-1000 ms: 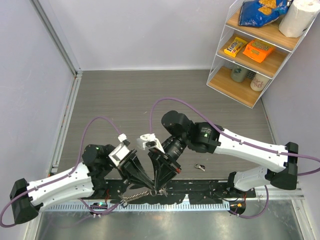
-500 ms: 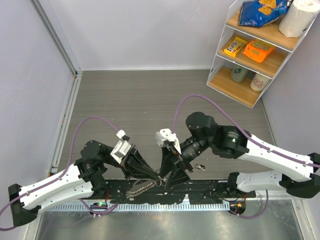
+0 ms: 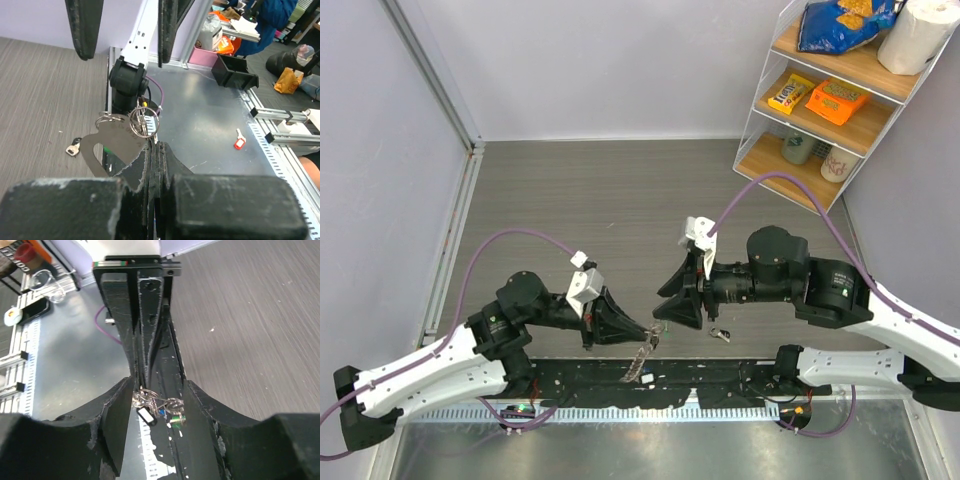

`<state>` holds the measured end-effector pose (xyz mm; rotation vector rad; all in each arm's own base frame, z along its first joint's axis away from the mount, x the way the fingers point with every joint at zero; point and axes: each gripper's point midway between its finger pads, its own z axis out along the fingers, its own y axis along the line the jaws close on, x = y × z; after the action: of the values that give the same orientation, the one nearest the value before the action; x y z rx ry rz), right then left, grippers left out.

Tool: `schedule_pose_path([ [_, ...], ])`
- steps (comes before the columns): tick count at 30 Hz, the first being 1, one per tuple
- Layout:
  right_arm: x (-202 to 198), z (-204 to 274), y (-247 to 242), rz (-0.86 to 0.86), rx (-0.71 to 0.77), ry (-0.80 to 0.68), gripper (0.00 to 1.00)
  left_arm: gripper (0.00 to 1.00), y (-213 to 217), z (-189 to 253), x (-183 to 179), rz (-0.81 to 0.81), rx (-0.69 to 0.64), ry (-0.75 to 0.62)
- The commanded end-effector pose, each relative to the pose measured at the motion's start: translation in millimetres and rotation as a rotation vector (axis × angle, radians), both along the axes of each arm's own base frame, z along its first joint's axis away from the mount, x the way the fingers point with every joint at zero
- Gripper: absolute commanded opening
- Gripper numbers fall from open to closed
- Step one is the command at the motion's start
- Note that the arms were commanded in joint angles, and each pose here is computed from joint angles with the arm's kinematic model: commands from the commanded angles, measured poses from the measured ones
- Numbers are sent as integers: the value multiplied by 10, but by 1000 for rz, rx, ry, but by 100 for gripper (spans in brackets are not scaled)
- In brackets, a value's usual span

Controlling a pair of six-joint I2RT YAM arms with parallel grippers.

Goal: Put the keys on the keyring

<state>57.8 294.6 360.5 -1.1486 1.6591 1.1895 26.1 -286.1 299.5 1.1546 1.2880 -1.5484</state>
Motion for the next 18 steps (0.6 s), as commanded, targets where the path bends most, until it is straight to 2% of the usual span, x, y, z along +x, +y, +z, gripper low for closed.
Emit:
schedule_pose_path([
  [1,216,17,-42,-128,-10,-22,50,0,26,246,50,43,-43,-41],
  [7,126,-28,-1,-52,-26,-37,50,0,34,218,112,83,-18,-32],
  [13,-121,-24,-28,111,-31,-64,49,0,43,240,186,129,-2,-29],
  [18,-362,-47,-90,252,-43,-67,48,0,82,279,323,227,37,25],
])
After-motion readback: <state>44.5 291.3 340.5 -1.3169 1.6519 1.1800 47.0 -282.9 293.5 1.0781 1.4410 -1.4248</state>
